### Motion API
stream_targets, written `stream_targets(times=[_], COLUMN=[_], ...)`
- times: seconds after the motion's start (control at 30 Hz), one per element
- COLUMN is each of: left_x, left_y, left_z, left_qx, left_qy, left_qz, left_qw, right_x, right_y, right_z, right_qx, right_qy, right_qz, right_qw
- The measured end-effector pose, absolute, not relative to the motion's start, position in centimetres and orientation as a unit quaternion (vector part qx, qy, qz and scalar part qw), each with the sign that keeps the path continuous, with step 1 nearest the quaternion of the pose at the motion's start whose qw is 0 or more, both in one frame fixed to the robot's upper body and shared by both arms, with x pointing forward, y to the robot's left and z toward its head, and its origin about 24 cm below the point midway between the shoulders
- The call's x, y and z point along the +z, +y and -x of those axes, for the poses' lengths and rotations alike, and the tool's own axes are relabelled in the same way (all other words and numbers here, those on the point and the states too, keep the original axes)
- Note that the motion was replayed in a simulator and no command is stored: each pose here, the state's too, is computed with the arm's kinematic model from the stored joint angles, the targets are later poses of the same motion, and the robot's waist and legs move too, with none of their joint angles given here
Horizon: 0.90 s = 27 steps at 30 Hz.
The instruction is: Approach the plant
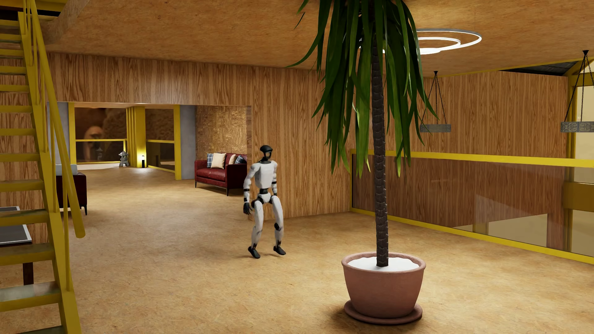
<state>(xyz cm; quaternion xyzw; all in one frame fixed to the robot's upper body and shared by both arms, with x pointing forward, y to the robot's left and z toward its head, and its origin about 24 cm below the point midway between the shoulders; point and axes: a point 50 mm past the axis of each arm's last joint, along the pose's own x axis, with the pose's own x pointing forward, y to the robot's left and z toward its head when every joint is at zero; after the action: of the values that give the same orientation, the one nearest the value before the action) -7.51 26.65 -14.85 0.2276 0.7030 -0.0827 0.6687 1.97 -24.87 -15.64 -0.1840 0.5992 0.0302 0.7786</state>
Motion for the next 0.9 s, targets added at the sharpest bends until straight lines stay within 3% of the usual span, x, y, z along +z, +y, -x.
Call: stream_targets(times=[0.1,0.2,0.27,0.37,0.43,0.53,0.6,0.67,0.9], left_x=[-15.0,-15.0,-14.9,-14.8,-15.1,-15.0,-14.8,-14.5,-14.9], left_y=[26.9,26.6,26.3,25.4,26.1,26.0,24.7,25.4,25.7], left_z=[5.8,5.2,5.8,5.5,2.8,-3.2,-5.5,-5.6,-1.6], left_qx=[-0.079,-0.082,-0.082,-0.09,-0.084,-0.085,-0.1,-0.078,-0.082], left_qy=[0.684,0.675,0.675,0.661,0.642,0.583,0.546,0.543,0.589], left_qz=[-0.233,-0.232,-0.224,-0.215,-0.23,-0.247,-0.245,-0.239,-0.234], left_qw=[0.686,0.695,0.698,0.713,0.726,0.769,0.795,0.801,0.77], right_x=[-15.8,-15.8,-15.8,-15.5,-15.6,-16.0,-15.9,-16.1,-16.1], right_y=[-25.7,-26.1,-26.0,-24.9,-22.5,-20.4,-20.7,-20.9,-22.5], right_z=[2.4,3.9,3.3,0.2,-2.2,-2.7,-2.9,-2.1,1.4], right_qx=[0.033,0.041,0.044,0.059,0.096,0.165,0.149,0.129,0.089], right_qy=[0.659,0.679,0.671,0.617,0.575,0.566,0.564,0.58,0.627], right_qz=[0.193,0.201,0.203,0.201,0.195,0.218,0.211,0.198,0.184], right_qw=[0.726,0.705,0.712,0.759,0.788,0.778,0.784,0.779,0.752])
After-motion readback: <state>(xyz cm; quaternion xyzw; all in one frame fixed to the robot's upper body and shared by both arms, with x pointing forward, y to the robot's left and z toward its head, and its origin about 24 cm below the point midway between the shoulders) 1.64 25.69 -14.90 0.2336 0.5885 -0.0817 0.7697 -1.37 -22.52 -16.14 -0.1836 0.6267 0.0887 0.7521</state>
